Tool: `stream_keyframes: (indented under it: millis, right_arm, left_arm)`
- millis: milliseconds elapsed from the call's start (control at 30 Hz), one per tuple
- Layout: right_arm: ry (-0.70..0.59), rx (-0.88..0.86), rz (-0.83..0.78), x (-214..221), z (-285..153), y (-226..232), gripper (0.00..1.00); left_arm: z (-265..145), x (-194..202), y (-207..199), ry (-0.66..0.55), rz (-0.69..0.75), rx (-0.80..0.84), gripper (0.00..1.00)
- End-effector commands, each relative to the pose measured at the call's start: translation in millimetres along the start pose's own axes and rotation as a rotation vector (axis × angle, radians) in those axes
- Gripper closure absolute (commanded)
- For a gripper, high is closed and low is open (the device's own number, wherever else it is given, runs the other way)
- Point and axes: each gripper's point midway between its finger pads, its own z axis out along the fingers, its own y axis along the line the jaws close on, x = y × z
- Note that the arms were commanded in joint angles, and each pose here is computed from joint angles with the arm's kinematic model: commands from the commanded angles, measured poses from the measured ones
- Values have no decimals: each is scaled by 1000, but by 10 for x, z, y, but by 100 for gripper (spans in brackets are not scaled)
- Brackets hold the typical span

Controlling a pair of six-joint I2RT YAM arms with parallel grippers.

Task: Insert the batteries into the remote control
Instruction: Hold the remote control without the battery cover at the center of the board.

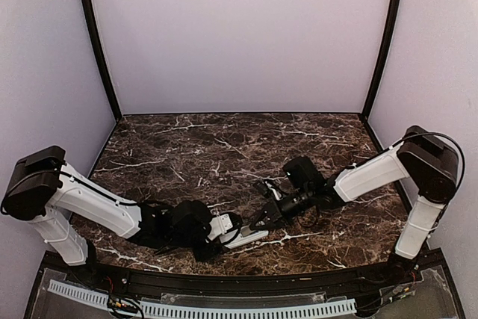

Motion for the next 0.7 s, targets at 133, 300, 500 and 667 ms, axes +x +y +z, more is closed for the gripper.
stream_keyframes:
  millis: [133,300,500,667]
  right_arm:
    - [5,-10,10,12,22,-40,100]
    - [6,-14,32,43,66,-97,100]
    - [0,-14,39,17,91,-111,100]
    - [5,7,60,57,108,-180,100]
  left_arm:
    - [1,122,-15,53,16,6,44]
    - [6,124,-14,55,16,6,44]
    - [10,123,-9,58,15,3,44]
    - [17,122,-10,59,15,3,45]
